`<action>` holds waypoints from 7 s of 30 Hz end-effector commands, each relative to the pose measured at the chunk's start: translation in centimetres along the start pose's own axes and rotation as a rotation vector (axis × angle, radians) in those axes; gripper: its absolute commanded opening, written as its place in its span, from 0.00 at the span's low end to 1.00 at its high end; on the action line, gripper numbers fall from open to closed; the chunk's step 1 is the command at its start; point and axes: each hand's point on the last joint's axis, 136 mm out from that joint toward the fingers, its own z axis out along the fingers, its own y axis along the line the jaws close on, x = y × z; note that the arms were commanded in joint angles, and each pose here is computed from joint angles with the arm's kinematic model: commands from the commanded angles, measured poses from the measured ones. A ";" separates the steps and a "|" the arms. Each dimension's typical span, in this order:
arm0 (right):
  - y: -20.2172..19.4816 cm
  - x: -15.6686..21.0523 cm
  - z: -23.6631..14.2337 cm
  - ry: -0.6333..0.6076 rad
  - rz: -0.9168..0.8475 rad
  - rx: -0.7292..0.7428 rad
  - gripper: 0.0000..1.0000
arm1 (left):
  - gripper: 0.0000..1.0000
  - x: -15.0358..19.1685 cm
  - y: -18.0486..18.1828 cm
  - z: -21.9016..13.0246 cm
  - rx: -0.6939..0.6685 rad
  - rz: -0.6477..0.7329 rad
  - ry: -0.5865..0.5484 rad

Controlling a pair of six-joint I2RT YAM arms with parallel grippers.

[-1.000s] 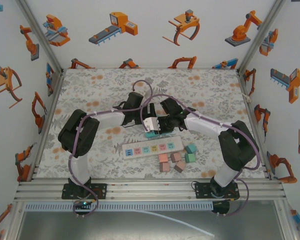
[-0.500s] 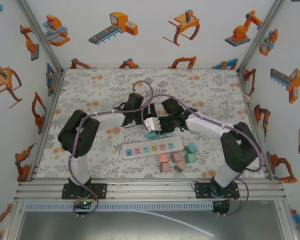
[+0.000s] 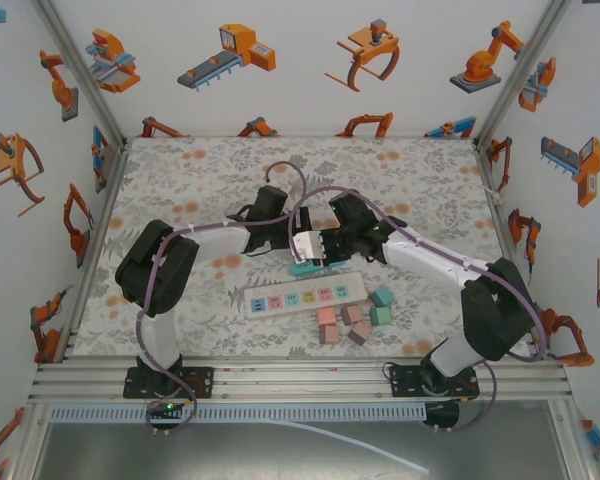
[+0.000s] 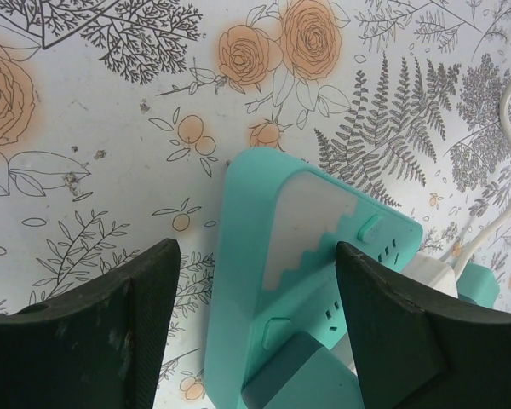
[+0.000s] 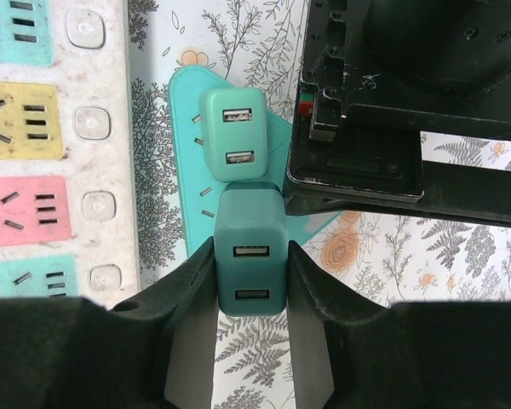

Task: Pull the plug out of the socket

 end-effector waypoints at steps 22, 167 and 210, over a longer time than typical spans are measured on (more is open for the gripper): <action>-1.4 -10.2 -13.7 -0.497 0.703 0.149 0.20 | 0.71 -6.2 -3.6 -7.6 0.014 0.145 -0.073; 1.1 -0.8 4.9 -0.079 0.041 -0.075 0.41 | 0.90 -6.1 4.9 -10.9 -0.019 -0.209 -0.109; -0.5 -1.4 4.1 -0.074 0.051 -0.029 0.32 | 0.55 7.4 5.0 0.8 -0.023 -0.096 0.306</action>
